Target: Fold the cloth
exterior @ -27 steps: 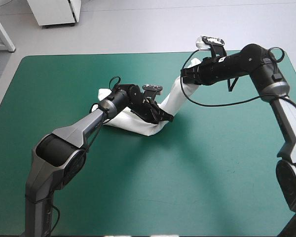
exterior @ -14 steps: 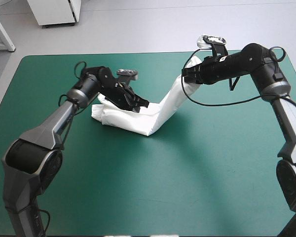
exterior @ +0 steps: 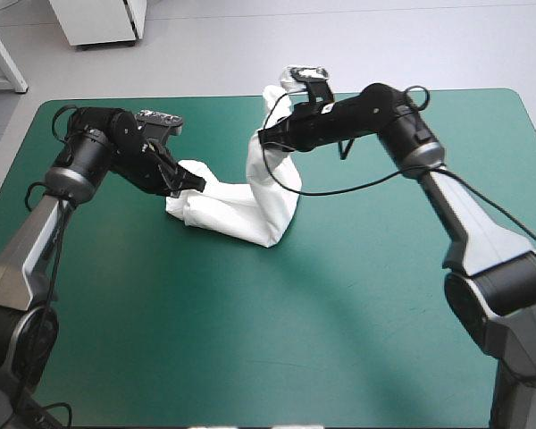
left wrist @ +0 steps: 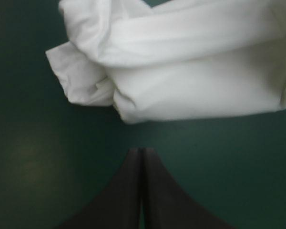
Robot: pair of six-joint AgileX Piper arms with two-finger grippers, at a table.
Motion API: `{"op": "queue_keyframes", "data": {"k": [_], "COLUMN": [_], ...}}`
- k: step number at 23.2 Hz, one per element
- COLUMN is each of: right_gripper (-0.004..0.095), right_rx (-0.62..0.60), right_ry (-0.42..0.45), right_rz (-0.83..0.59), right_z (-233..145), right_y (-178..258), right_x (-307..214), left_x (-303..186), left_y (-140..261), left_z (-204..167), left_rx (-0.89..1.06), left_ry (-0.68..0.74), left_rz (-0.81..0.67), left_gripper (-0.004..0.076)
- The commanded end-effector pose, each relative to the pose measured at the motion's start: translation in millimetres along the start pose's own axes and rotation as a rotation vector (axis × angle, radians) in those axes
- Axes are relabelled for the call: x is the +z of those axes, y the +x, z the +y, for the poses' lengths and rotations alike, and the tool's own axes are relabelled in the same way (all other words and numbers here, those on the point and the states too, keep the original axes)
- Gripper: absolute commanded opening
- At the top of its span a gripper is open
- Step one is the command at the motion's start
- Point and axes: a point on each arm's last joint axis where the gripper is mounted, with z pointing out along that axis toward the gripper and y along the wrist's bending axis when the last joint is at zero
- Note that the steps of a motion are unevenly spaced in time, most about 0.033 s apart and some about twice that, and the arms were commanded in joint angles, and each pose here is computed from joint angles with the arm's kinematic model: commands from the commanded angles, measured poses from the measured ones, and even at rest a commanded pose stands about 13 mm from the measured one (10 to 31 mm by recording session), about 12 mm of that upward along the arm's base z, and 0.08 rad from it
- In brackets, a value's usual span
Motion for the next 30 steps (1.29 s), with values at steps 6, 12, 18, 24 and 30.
{"op": "queue_keyframes", "data": {"k": [6, 12, 18, 24, 30], "right_gripper": [0.0409, 0.0830, 0.0696, 0.0696, 0.0696], "right_rx": [-0.085, -0.053, 0.060, 0.133, 0.167], "right_ry": [-0.242, -0.108, 0.206, 0.233, 0.226], "right_rz": [-0.020, 0.066, 0.239, 0.320, 0.275], "right_z": [59, 57, 26, -1, -18], "right_y": [-23, -25, 9, 63, 71], "right_x": [40, 20, 13, 41, 73], "left_x": [-41, -57, -70, -72, -72], "left_y": [48, 58, 63, 64, 64], "left_z": [-3, -6, -8, -10, -12], "left_rx": [-0.005, -0.003, 0.000, 0.002, -0.006], "left_ry": [-0.058, -0.057, -0.059, -0.044, -0.012], "left_rz": [0.015, -0.022, -0.058, -0.066, -0.069], "left_gripper": [-0.0009, -0.0009, -0.0009, -0.0009, -0.0009]}}
